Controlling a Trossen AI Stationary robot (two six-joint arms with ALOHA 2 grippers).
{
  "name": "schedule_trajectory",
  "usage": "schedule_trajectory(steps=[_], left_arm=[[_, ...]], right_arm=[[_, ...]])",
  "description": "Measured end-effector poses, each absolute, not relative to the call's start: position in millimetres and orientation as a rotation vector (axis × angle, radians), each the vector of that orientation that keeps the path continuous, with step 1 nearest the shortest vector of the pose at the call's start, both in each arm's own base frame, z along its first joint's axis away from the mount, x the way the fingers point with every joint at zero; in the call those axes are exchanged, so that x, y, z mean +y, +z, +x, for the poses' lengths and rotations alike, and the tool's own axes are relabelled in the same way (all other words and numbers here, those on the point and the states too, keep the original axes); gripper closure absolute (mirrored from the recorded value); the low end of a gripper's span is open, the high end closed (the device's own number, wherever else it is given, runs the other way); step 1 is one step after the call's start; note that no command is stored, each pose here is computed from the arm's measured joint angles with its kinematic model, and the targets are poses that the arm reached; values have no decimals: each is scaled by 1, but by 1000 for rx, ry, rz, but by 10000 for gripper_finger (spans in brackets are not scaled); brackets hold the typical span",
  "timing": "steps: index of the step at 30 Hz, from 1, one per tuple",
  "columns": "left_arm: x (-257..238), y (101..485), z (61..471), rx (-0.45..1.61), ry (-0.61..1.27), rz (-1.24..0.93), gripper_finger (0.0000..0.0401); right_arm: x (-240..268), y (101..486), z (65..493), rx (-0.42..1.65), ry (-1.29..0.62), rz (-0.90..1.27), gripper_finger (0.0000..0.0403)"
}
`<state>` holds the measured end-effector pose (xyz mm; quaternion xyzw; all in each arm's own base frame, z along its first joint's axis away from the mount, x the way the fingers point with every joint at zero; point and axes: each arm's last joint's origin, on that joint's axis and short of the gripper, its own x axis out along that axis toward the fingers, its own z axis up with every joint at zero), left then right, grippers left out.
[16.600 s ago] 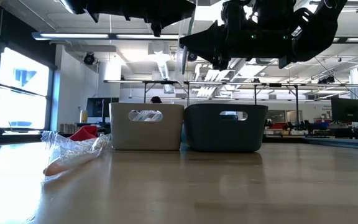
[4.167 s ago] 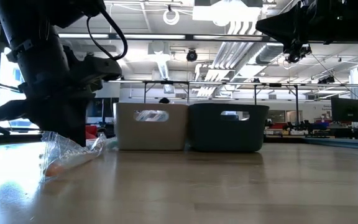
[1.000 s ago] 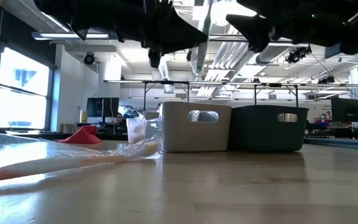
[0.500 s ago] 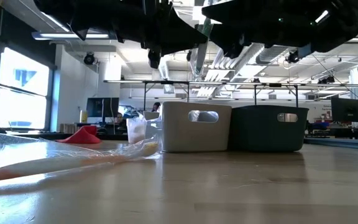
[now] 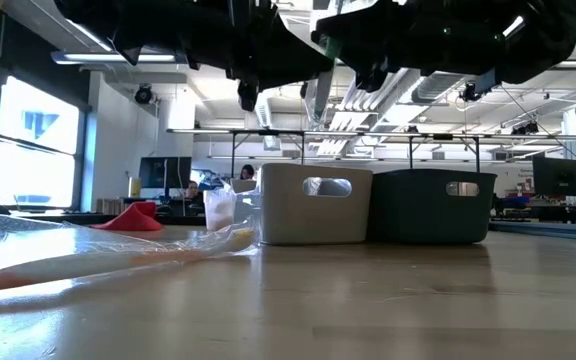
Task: Pick & Place Toothbrushes
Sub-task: Put the green toothbrush into the blue bin
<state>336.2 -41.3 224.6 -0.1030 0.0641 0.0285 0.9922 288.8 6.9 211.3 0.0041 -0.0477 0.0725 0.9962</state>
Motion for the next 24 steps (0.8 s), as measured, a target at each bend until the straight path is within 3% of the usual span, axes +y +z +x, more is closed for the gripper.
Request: schedule_trajectory(steps=[8,24], left_arm=[[-41,224,336,130,63,-199,375],[-41,224,336,131,84,-190,373]], right_arm=[[7,211,289,-99,152,-7,383],[7,212,289,-102,149,-6,385]])
